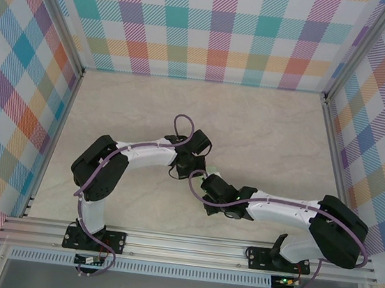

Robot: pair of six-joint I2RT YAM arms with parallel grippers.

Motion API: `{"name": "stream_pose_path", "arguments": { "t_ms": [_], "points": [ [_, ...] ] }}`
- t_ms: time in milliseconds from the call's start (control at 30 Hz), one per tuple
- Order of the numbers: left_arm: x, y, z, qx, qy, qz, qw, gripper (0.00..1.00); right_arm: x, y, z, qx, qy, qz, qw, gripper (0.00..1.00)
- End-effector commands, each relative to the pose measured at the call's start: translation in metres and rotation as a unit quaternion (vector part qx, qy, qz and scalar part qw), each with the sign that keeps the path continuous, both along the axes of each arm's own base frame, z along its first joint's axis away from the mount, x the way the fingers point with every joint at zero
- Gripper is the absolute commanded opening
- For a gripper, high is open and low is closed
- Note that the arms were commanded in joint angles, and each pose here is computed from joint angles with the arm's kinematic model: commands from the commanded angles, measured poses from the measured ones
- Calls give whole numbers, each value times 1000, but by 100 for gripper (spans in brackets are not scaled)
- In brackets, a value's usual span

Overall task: Fold a paper plane with a square sheet of paper (pick it up from the middle)
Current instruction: Fold the wing for the fifth time at the center of the table.

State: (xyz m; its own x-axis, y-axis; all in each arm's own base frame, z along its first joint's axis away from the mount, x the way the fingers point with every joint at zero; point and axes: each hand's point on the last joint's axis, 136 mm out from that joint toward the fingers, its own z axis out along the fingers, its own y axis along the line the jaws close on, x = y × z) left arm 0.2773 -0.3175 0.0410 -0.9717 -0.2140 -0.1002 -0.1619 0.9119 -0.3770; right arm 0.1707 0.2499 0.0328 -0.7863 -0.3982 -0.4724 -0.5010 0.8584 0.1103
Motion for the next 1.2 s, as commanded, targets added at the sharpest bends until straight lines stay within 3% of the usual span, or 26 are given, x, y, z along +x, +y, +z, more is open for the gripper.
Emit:
{"name": "stream_pose_path", "arguments": {
  "t_ms": [0, 100, 433, 500, 633, 867, 1167],
  "points": [
    [-2, -4, 9, -2, -1, -10, 1000, 0, 0, 0, 0, 5, -5, -1, 1000, 7],
    [-1, -2, 13, 0, -8, -9, 1000, 1, -3, 5, 0, 22, 1, 7, 1000, 3],
    [8, 28, 55, 21, -74, 28, 997, 44, -9, 18, 19, 172, 43, 18, 984, 1],
    [9, 33, 63, 19, -90, 35, 995, 46, -9, 18, 21, 197, 53, 16, 979, 1],
    [8, 33, 71, -8, -112, 41, 993, 43, -9, 16, 23, 247, 85, 10, 965, 1],
    [2, 18, 62, -70, -114, 25, 991, 22, -2, 7, 23, 317, 135, -23, 938, 1],
    [-7, -22, 54, -152, -116, -19, 981, 17, 6, -6, 9, 346, 198, -74, 914, 1]
  ]
}}
